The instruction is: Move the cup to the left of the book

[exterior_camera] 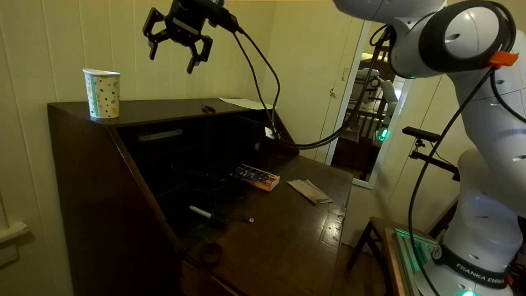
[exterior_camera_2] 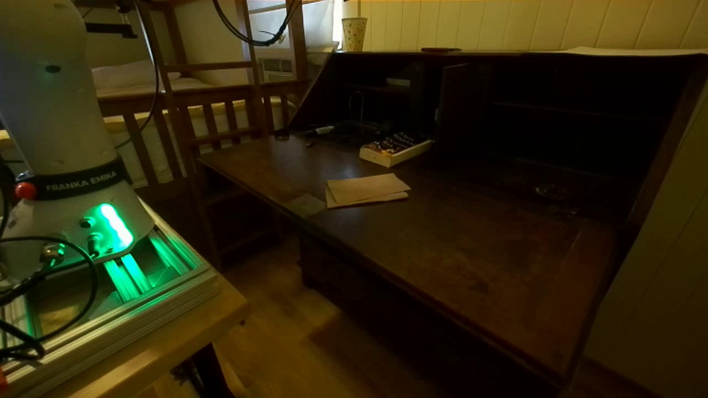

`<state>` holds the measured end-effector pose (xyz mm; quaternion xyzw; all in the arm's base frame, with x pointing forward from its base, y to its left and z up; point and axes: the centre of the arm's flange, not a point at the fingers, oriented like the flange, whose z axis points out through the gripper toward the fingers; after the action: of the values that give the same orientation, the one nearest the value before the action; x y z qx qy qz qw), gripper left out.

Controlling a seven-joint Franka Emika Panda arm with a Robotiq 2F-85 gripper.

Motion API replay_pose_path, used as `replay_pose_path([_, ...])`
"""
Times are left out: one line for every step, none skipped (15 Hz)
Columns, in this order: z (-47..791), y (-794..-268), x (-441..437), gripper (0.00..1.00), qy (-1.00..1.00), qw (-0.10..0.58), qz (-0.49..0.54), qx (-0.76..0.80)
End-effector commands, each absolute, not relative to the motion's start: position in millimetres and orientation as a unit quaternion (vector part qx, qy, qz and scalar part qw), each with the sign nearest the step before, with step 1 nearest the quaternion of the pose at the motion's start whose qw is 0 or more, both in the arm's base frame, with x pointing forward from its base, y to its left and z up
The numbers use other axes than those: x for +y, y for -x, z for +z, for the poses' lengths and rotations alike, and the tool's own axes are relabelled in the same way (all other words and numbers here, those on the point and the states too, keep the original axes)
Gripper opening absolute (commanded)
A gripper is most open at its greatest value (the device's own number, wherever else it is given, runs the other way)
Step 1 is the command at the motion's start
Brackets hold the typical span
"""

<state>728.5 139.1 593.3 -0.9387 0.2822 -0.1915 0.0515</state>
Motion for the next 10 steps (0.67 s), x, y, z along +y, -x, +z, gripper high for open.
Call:
replay_pose_path([589, -732, 141, 1.00, 0.939, 0.049, -0.188, 0.282])
replay_pose_path([588, -734, 142, 1.00, 0.939, 0.049, -0.188, 0.283])
replay_pose_path([589, -735, 142, 1.00, 0.939, 0.049, -0.188, 0.283])
replay_pose_path([588, -740, 144, 1.00, 0.932, 0.060, -0.202, 0.293])
replay_pose_path([586, -749, 148, 1.00, 0.928, 0.069, -0.214, 0.297])
replay_pose_path([585, -761, 153, 1.00, 0.923, 0.081, -0.225, 0.300])
replay_pose_path([585, -770, 156, 1.00, 0.916, 0.091, -0.243, 0.305])
replay_pose_path([585, -780, 159, 1.00, 0.908, 0.096, -0.267, 0.308])
replay_pose_path([586, -789, 163, 1.00, 0.903, 0.100, -0.281, 0.309])
replay_pose_path([585, -799, 165, 1.00, 0.895, 0.102, -0.300, 0.314])
